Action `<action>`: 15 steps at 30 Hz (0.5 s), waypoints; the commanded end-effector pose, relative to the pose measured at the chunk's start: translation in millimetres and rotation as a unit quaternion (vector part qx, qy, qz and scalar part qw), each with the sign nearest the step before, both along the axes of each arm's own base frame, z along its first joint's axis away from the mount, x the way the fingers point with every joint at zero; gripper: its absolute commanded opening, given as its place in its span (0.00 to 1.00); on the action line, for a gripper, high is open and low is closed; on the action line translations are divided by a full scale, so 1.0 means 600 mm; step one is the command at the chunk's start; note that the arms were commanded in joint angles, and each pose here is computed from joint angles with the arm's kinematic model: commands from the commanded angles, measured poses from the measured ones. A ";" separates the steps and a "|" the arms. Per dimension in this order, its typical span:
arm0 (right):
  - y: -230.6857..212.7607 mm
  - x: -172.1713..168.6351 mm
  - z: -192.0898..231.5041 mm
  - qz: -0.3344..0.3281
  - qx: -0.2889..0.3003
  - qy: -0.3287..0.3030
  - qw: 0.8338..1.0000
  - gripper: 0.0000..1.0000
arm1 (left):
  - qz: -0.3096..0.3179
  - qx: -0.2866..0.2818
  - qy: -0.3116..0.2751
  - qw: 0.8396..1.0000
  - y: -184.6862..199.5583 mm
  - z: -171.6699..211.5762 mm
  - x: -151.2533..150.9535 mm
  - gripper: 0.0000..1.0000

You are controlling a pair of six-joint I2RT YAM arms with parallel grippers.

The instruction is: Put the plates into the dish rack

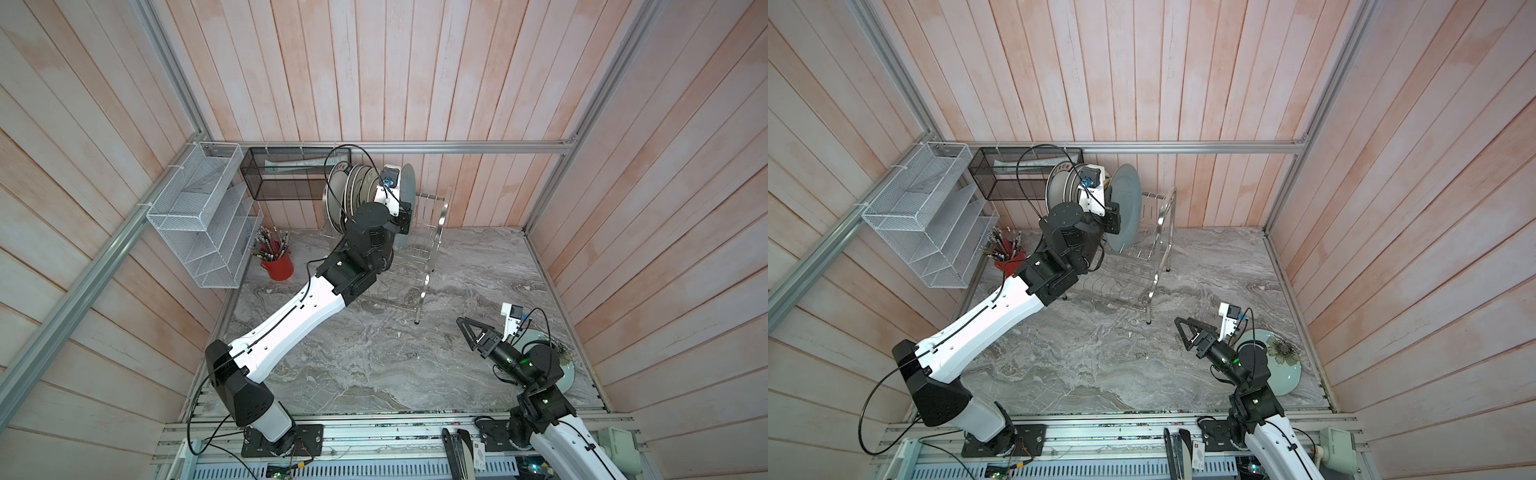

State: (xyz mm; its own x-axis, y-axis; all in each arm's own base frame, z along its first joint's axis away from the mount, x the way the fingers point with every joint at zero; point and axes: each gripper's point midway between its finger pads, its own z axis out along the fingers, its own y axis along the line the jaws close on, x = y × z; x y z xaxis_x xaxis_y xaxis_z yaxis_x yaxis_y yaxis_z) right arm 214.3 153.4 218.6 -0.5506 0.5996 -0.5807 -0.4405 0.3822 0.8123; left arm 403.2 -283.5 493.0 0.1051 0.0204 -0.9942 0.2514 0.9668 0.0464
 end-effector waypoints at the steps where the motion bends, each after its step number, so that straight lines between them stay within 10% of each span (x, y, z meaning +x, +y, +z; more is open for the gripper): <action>1: -0.001 -0.004 0.020 -0.001 0.004 -0.016 1.000 0.98 | -0.018 -0.031 -0.044 0.998 -0.001 0.057 -0.006 0.00; 15: -0.002 -0.004 0.018 -0.002 0.006 -0.014 1.000 0.98 | -0.059 -0.030 -0.015 0.998 -0.001 0.021 0.008 0.00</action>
State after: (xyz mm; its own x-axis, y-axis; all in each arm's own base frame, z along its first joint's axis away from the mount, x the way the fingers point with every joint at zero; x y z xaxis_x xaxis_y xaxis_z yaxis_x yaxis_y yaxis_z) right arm 212.8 152.8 221.0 -0.5450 0.6016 -0.5840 -0.4484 0.3794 0.8093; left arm 414.0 -285.1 490.3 0.1066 0.0159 -0.9942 0.3201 0.9461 0.0495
